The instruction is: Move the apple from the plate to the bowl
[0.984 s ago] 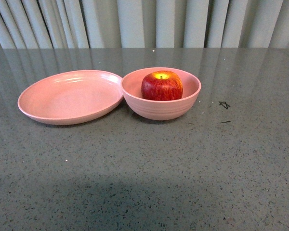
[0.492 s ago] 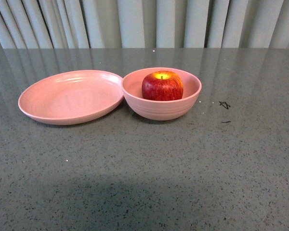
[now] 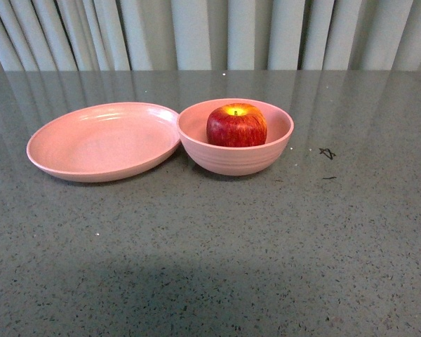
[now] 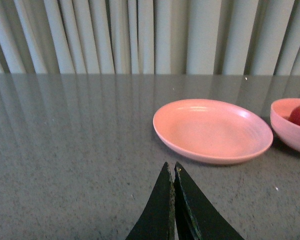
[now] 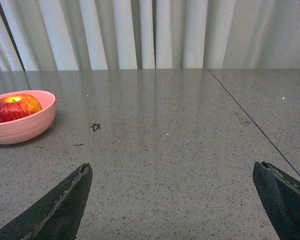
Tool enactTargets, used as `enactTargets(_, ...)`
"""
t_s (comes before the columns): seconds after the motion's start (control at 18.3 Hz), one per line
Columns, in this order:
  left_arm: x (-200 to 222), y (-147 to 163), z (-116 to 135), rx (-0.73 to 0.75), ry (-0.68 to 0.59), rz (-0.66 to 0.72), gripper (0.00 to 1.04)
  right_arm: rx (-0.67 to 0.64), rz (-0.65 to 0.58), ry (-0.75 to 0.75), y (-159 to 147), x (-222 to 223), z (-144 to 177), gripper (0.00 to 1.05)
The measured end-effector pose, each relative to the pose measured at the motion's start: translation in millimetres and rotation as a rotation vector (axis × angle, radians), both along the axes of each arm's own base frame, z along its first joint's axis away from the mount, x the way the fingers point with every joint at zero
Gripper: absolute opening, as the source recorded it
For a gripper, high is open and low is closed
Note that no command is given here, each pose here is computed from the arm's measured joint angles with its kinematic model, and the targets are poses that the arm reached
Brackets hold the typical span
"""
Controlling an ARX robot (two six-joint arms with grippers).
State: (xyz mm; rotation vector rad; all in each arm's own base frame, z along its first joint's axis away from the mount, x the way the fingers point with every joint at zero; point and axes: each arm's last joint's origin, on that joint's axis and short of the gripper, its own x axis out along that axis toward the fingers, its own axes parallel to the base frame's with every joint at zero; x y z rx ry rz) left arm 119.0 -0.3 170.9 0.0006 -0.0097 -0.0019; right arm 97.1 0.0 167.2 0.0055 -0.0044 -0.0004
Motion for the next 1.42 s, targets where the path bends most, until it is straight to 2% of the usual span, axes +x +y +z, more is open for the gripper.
enactTargets(0.44,-11.1,0.0,0.0,0.0,-0.006,-0.001,0.01,0.0,0.0,0.0,0.0,0.0,0.0,0.98)
enactTargets(0.55,-18.4,0.0,-7.1,0.0,0.055,-0.003,0.01,0.0,0.0,0.0,0.0,0.0,0.0,0.98)
enactTargets(0.71,-21.8,0.0,-0.8,0.0,-0.016,-0.002,0.01,0.0,0.0,0.0,0.0,0.0,-0.1,0.98)
enactTargets(1.09,-21.7,0.0,-3.4,0.0,0.006,0.0,0.01,0.0,0.0,-0.001,0.0,0.0,0.1,0.98)
enactTargets(1.15,-21.7,0.1,-3.4,0.0,0.006,0.0,0.08,0.0,0.0,-0.001,0.0,0.0,0.1,0.98)
enactTargets(1.2,-21.7,0.0,-3.4,0.0,0.007,0.0,0.21,0.0,0.0,0.0,0.0,0.0,0.0,0.98)
enactTargets(1.42,-21.7,0.0,-3.4,0.0,0.007,0.0,0.55,0.0,0.0,-0.001,0.0,0.0,0.1,0.98)
